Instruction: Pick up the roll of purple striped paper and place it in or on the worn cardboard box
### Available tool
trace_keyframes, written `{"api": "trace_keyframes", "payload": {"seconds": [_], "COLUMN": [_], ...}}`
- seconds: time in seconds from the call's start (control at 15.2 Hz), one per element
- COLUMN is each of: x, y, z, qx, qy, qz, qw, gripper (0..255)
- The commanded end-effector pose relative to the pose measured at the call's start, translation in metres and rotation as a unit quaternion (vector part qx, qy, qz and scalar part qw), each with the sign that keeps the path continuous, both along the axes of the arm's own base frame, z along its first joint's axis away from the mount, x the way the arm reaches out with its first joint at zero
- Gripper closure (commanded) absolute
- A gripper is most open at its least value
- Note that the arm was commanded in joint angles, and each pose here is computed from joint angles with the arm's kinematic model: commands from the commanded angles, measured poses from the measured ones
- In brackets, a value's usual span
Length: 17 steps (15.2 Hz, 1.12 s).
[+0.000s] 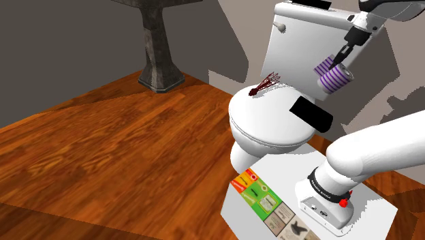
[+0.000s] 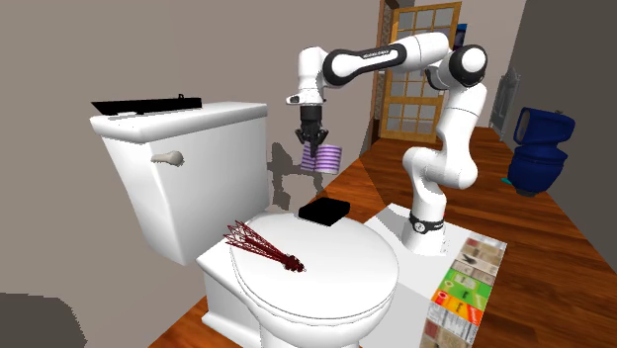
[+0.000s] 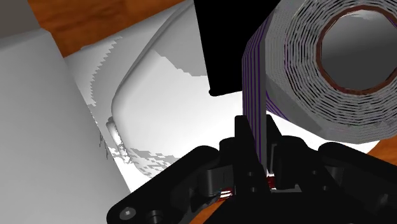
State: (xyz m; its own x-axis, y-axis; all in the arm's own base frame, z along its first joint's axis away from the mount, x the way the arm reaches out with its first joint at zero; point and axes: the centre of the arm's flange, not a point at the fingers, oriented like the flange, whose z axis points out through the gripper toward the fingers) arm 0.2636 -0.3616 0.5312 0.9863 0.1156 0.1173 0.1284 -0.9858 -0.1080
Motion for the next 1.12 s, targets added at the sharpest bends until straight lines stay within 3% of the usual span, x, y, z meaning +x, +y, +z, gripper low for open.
{"api": "trace_keyframes", "payload": {"seconds": [0.0, 0.73, 1.06], "x": [-0.001, -0.001, -0.001], "y": [0.002, 0.002, 0.002], "z": [-0.011, -0.069, -0.071], "qx": [0.000, 0.000, 0.000], "qy": [0.000, 0.000, 0.000], "qz": [0.000, 0.000, 0.000], "qw": [1.0000, 1.0000, 1.0000], "gripper": [255, 255, 255]}}
